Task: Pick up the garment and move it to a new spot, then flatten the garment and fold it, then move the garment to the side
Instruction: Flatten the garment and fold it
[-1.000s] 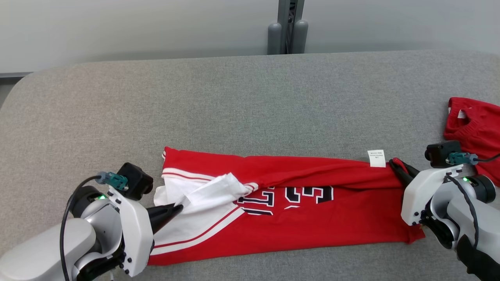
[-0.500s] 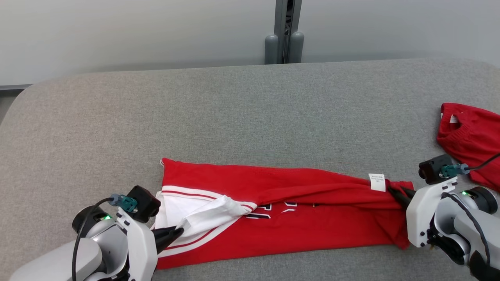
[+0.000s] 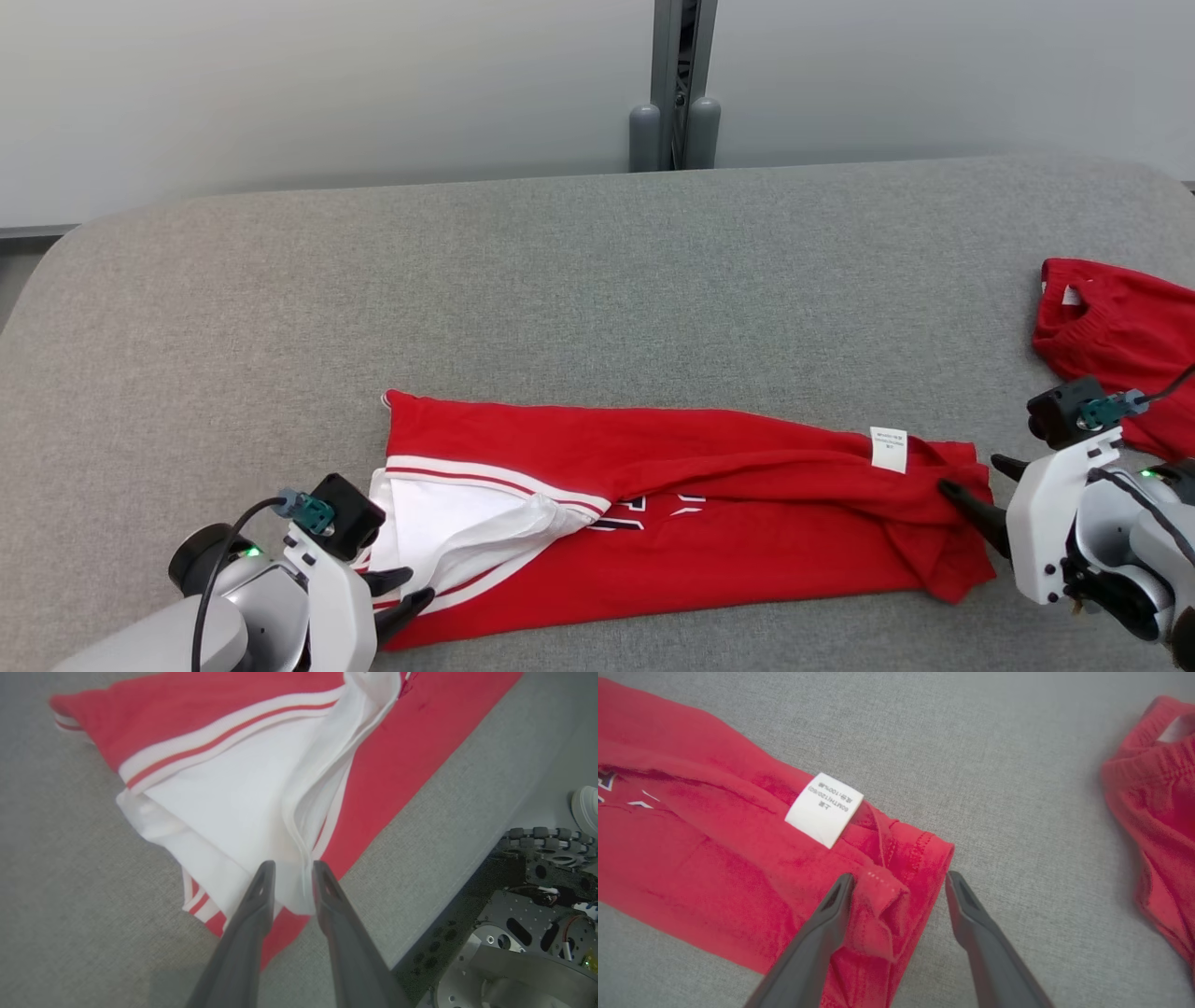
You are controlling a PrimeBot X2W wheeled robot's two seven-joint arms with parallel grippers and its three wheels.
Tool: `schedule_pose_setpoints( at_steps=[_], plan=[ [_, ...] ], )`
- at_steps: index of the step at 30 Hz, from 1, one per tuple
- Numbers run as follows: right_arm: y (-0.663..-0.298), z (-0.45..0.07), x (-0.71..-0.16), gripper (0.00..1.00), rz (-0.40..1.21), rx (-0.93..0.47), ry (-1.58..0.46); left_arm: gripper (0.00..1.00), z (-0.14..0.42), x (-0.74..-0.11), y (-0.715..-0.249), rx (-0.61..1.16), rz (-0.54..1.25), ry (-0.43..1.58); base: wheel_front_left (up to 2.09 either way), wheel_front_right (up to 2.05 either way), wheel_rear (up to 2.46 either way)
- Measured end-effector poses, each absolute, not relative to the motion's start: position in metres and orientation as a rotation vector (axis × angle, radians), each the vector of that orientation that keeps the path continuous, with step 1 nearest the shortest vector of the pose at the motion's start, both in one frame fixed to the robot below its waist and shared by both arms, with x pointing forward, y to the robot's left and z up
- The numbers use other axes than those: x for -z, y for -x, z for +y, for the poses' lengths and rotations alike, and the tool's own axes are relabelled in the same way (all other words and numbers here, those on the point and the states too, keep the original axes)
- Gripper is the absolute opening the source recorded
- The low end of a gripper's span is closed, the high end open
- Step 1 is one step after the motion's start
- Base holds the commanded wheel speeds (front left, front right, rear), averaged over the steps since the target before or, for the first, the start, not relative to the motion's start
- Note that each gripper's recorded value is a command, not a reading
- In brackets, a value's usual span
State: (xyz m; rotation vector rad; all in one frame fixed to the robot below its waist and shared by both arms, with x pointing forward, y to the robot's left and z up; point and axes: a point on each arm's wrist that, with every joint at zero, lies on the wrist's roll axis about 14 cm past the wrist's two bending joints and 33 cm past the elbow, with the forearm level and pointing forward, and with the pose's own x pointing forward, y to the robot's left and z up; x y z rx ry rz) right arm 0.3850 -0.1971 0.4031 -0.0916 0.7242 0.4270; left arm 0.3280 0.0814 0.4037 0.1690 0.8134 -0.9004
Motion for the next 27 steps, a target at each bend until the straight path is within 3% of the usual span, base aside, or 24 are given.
schedule_pose_setpoints(
  at_steps=[2,3,4,17,27],
  plan=[
    [-0.385,-0.203,-0.407,1.0,0.721,-0.413,0.093,0.43,0.082,-0.404,-0.327,0.894,0.812,-0.173,0.0,0.0,0.0],
    [-0.386,-0.207,-0.409,1.0,0.714,-0.403,0.092,0.49,0.083,-0.403,-0.325,0.892,0.815,-0.173,0.0,0.0,0.0],
    [-0.391,-0.213,-0.417,1.0,0.682,-0.382,0.087,1.0,0.086,-0.403,-0.325,0.87,0.81,-0.177,0.0,0.0,0.0],
    [-0.433,-0.228,-0.487,1.0,0.28,-0.257,-0.017,1.0,0.092,-0.464,-0.39,0.616,0.441,-0.021,0.0,0.0,0.0],
    [-0.447,-0.244,-0.538,1.0,0.041,-0.137,-0.176,1.0,0.097,-0.491,-0.407,0.455,0.203,0.102,0.0,0.0,0.0]
  ],
)
